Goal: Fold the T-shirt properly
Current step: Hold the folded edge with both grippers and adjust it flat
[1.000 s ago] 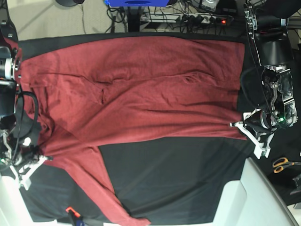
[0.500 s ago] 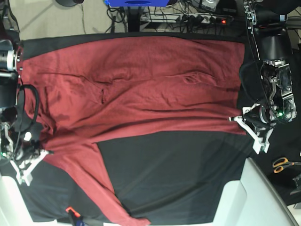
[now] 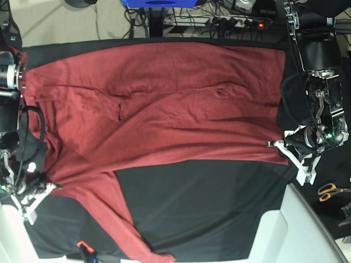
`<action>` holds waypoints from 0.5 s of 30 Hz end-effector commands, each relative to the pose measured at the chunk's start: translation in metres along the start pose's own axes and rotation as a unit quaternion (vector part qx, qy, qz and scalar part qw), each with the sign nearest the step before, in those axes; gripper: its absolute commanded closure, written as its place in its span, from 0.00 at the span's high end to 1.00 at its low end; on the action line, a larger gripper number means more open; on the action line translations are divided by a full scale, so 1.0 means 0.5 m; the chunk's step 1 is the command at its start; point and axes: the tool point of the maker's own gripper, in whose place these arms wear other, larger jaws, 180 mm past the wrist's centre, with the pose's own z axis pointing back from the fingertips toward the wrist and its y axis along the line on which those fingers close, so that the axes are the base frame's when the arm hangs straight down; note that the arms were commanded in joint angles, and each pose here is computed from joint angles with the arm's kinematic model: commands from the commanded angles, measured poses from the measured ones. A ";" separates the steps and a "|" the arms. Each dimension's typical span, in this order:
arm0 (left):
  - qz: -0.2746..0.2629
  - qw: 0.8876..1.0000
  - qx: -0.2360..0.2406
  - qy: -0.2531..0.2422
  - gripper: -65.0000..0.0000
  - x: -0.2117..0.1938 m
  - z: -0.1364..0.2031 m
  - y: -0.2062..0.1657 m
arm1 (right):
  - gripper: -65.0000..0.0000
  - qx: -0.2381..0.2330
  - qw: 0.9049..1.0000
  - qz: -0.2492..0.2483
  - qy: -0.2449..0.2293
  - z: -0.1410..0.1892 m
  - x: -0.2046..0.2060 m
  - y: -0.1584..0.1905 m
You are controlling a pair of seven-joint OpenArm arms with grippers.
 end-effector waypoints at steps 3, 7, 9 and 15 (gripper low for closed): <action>-0.005 1.000 0.007 -0.029 0.00 0.045 0.016 0.014 | 0.00 -0.007 0.999 0.003 -0.041 0.023 0.067 -0.014; -0.004 0.999 0.006 -0.035 0.00 0.061 0.016 0.014 | 0.00 -0.006 0.999 0.004 -0.052 0.024 0.076 -0.013; -0.004 0.999 0.006 -0.036 0.00 0.063 0.016 0.014 | 0.00 -0.006 0.998 0.004 -0.062 0.024 0.081 -0.014; -0.006 0.999 0.006 -0.045 0.00 0.079 0.020 0.012 | 0.00 -0.005 0.998 0.004 -0.063 0.024 0.081 -0.014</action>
